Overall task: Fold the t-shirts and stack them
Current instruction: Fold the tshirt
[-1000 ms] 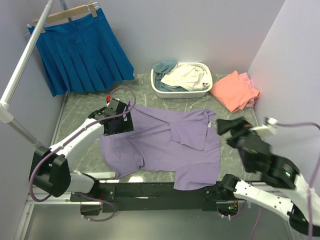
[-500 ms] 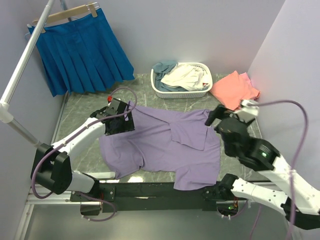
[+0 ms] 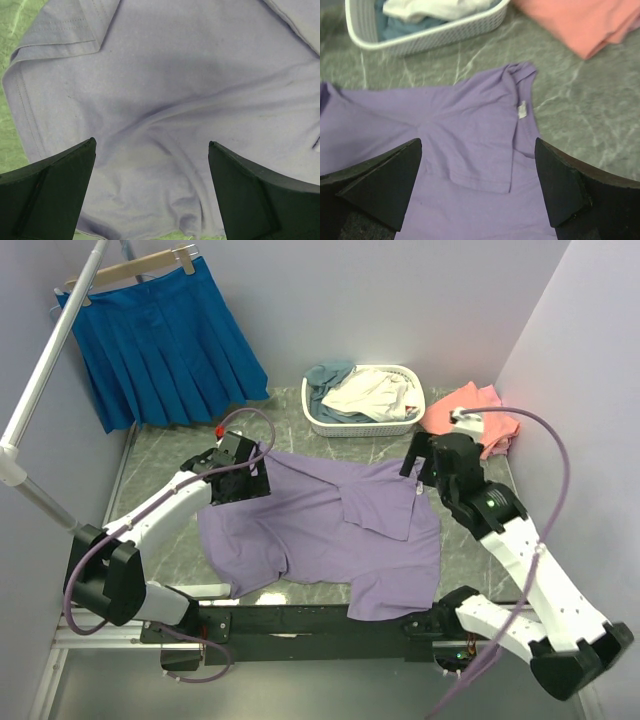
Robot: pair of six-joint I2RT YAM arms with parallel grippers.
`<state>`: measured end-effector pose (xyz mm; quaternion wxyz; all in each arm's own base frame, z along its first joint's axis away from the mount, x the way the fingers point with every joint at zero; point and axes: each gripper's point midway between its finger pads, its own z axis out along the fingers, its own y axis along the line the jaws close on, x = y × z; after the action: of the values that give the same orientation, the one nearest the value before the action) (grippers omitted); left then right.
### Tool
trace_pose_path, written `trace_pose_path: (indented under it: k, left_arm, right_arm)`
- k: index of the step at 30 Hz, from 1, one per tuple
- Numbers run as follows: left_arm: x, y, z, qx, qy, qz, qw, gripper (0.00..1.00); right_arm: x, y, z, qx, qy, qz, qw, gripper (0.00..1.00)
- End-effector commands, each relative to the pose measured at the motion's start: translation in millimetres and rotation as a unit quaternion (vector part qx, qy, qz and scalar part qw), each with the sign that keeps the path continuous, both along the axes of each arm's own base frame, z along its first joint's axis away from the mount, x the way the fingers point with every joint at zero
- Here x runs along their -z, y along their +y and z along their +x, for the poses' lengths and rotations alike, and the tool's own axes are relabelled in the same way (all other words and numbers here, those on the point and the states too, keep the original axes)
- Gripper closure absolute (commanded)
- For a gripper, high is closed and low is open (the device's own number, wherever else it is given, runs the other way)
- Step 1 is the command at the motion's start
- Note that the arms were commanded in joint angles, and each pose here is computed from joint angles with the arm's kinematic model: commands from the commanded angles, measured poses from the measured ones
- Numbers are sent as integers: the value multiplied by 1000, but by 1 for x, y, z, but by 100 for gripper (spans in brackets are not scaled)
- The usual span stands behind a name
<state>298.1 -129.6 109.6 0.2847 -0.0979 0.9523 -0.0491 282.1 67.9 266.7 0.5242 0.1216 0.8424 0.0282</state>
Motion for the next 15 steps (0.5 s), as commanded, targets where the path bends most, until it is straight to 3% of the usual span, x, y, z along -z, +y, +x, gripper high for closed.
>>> trace_pose_path:
  k: [1, 9, 15]
  left_arm:
    - [-15, -4, 14, 2, -28, -2, 1000, 0]
    - [-26, -8, 18, 9, -44, -14, 999, 0]
    - [-41, -8, 21, 4, -63, -20, 998, 1]
  right_arm:
    - [-1, 24, 10, -78, -1, 30, 997, 0]
    - [9, 36, 32, -133, 1, 154, 979, 0]
    - [16, 53, 40, -203, 17, 282, 938, 0]
